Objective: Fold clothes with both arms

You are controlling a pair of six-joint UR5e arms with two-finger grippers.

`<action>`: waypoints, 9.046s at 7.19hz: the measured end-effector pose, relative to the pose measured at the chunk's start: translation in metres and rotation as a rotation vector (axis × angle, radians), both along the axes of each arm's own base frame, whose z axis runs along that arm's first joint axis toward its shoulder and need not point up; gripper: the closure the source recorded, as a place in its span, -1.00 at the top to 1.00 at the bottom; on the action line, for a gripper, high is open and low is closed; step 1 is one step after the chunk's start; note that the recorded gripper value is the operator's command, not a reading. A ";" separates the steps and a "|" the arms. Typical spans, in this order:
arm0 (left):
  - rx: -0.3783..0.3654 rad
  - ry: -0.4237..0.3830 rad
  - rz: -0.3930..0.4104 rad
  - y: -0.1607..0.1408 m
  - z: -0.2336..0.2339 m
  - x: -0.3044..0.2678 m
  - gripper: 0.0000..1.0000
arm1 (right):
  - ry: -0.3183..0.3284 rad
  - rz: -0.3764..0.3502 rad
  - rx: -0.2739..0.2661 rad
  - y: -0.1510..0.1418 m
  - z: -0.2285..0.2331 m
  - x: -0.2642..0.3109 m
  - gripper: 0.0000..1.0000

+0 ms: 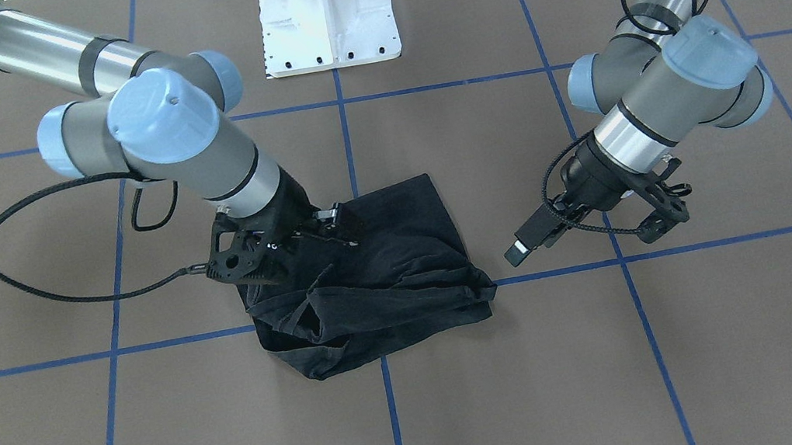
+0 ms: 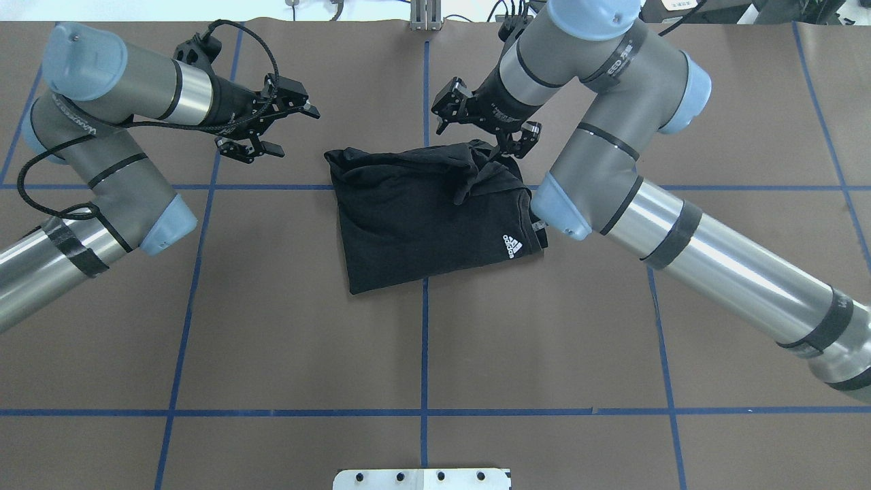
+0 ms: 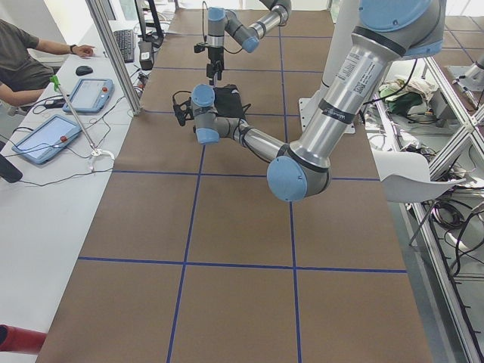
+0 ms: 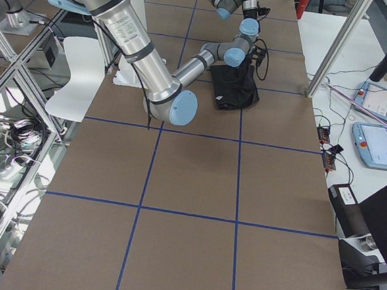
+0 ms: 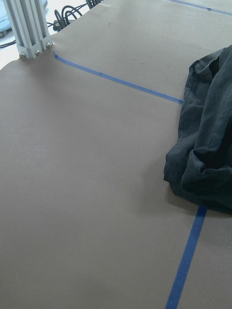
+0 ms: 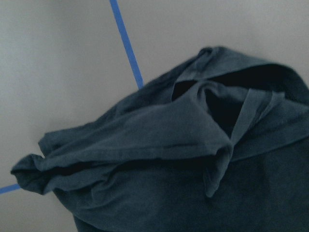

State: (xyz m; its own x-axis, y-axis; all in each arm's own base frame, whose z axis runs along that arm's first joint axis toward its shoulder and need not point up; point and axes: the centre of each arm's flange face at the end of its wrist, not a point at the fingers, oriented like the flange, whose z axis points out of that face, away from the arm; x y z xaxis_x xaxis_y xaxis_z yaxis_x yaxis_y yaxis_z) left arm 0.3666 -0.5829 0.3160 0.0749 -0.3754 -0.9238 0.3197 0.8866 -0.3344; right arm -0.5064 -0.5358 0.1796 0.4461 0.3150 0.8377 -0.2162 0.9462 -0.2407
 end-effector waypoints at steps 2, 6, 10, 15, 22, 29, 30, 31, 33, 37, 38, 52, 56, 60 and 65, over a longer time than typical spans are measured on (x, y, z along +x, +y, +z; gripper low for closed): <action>0.014 -0.001 0.020 0.008 0.009 -0.019 1.00 | 0.076 0.023 0.014 0.034 0.002 -0.045 -0.99; 0.009 -0.011 0.023 0.017 0.025 -0.030 1.00 | 0.197 0.020 0.146 0.007 0.017 -0.079 -1.00; 0.006 -0.014 0.021 0.018 0.029 -0.030 1.00 | 0.310 0.025 0.238 -0.080 0.062 -0.076 -1.00; 0.004 -0.015 0.023 0.018 0.030 -0.030 1.00 | 0.372 0.035 0.332 -0.153 0.095 -0.014 -1.00; 0.185 -0.110 -0.005 0.007 0.058 -0.081 1.00 | 0.343 -0.020 0.375 -0.185 0.131 0.090 1.00; 0.715 -0.585 0.000 0.036 0.192 -0.299 1.00 | 0.472 -0.269 0.391 -0.084 0.275 0.341 1.00; 0.758 -0.640 0.023 0.045 0.212 -0.318 1.00 | 0.452 -0.259 0.356 -0.058 0.303 0.379 1.00; 0.772 -0.680 0.045 0.059 0.234 -0.333 1.00 | 0.426 -0.238 0.305 -0.035 0.330 0.413 1.00; 0.740 -0.713 0.071 0.079 0.269 -0.346 1.00 | 0.402 -0.209 0.206 0.010 0.381 0.457 1.00; 0.663 -0.782 0.265 0.108 0.311 -0.361 1.00 | 0.379 -0.196 0.220 0.094 0.417 0.542 1.00; 0.663 -0.818 0.354 0.109 0.311 -0.371 1.00 | 0.347 -0.184 0.217 0.110 0.421 0.555 1.00; 0.422 -0.700 0.555 0.136 0.289 -0.420 1.00 | 0.272 -0.210 0.214 0.113 0.437 0.552 1.00; 0.454 -0.709 0.541 0.131 0.308 -0.420 1.00 | 0.285 -0.216 0.209 0.078 0.441 0.543 1.00; 0.456 -0.709 0.540 0.130 0.309 -0.420 1.00 | 0.330 -0.198 0.149 0.043 0.439 0.519 1.00; 0.464 -0.712 0.537 0.132 0.304 -0.420 1.00 | 0.298 -0.199 0.174 0.074 0.425 0.521 1.00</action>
